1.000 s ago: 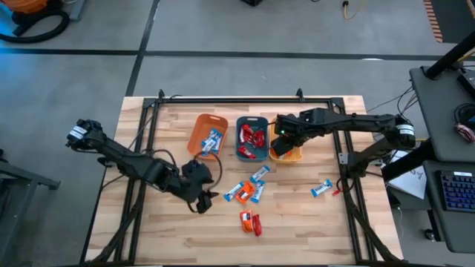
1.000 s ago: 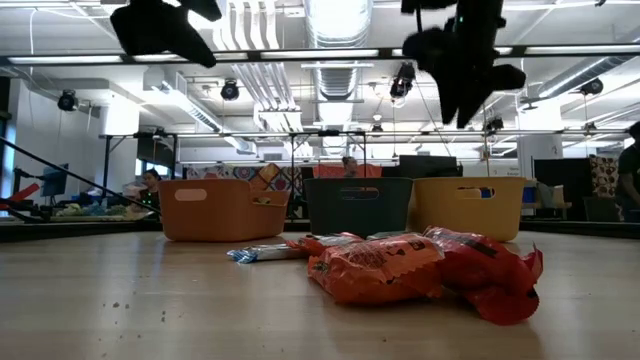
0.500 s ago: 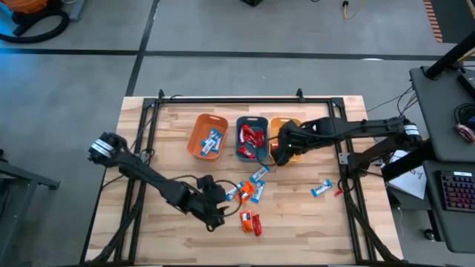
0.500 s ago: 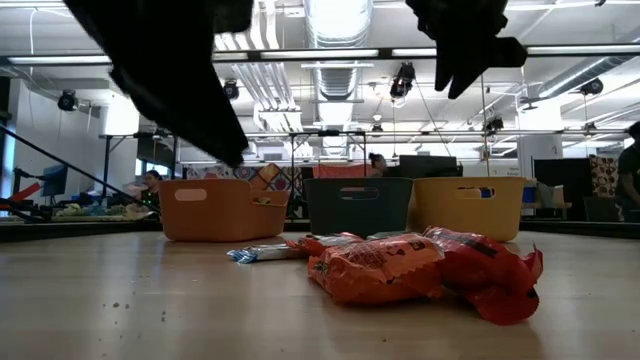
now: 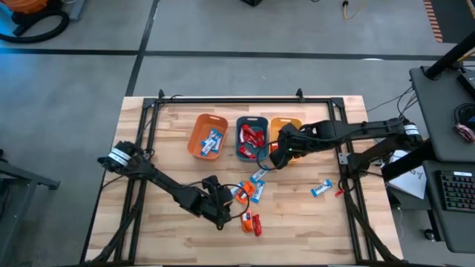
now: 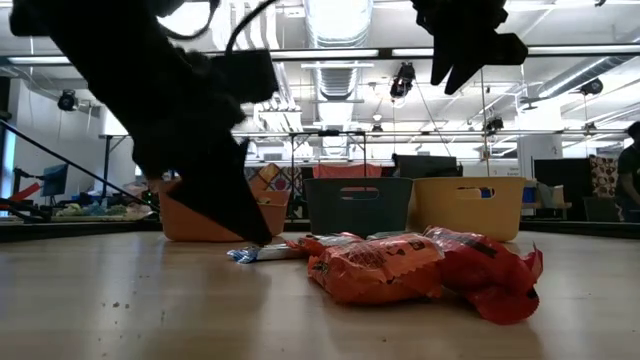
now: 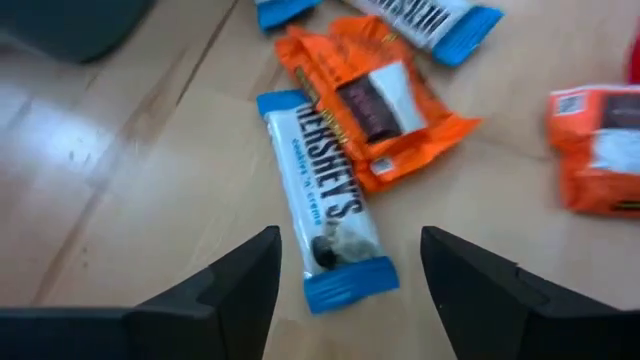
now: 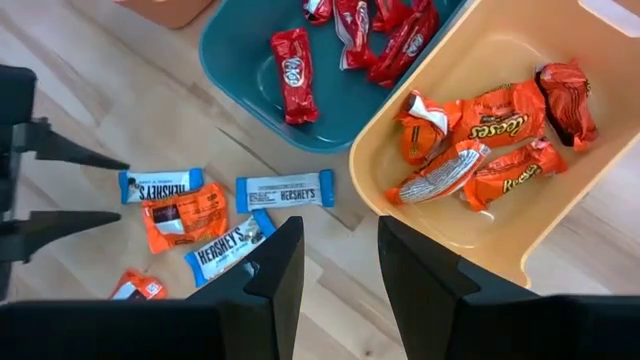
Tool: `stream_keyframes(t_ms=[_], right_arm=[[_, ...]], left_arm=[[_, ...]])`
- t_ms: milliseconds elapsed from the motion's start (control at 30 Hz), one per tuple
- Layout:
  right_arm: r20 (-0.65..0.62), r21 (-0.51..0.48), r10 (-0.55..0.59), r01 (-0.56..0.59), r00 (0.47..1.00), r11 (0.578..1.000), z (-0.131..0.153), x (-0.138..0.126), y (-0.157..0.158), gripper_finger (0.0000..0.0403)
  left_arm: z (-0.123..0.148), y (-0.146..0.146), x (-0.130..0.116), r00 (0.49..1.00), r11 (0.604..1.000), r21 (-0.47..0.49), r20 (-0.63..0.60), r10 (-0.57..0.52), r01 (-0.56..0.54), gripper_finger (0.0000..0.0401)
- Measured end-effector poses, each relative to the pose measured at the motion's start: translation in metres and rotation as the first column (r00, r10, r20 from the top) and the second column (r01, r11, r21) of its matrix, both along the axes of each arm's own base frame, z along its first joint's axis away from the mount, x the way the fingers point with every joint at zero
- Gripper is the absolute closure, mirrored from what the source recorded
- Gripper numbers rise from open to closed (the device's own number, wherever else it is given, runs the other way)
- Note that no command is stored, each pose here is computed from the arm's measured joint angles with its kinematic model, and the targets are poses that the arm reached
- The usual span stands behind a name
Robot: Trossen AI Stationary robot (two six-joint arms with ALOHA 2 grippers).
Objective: Sort candy
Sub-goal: Put the white chocolate bar into the orange bin
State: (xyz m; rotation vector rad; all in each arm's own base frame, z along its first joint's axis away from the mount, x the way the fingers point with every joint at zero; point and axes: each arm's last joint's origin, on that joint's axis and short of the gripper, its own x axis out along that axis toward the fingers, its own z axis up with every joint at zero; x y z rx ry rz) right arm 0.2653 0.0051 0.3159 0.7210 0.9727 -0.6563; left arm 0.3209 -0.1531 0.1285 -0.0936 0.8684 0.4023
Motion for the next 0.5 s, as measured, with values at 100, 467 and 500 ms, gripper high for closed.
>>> stream_keyframes(t_ms=[100,467,500], right_arm=[[0.000,0.000,0.000,0.000,1.000,1.000,0.000,0.000,0.000,0.0280],[0.001,0.000,0.000,0.000,1.000,1.000,-0.001,0.001,0.000,0.0280],[0.001,0.000,0.000,0.000,1.000,1.000,-0.001,0.001,0.000,0.0280]], left_arm=[[-0.008,0.004,0.002,1.000,1.000,0.007,-0.019,0.013,-0.013,0.0184],[-0.012,0.008,0.005,0.999,0.999,-0.037,-0.029,0.033,-0.034,0.0256],[-0.013,0.008,0.005,0.999,0.998,-0.044,-0.030,0.039,-0.040,0.0268]])
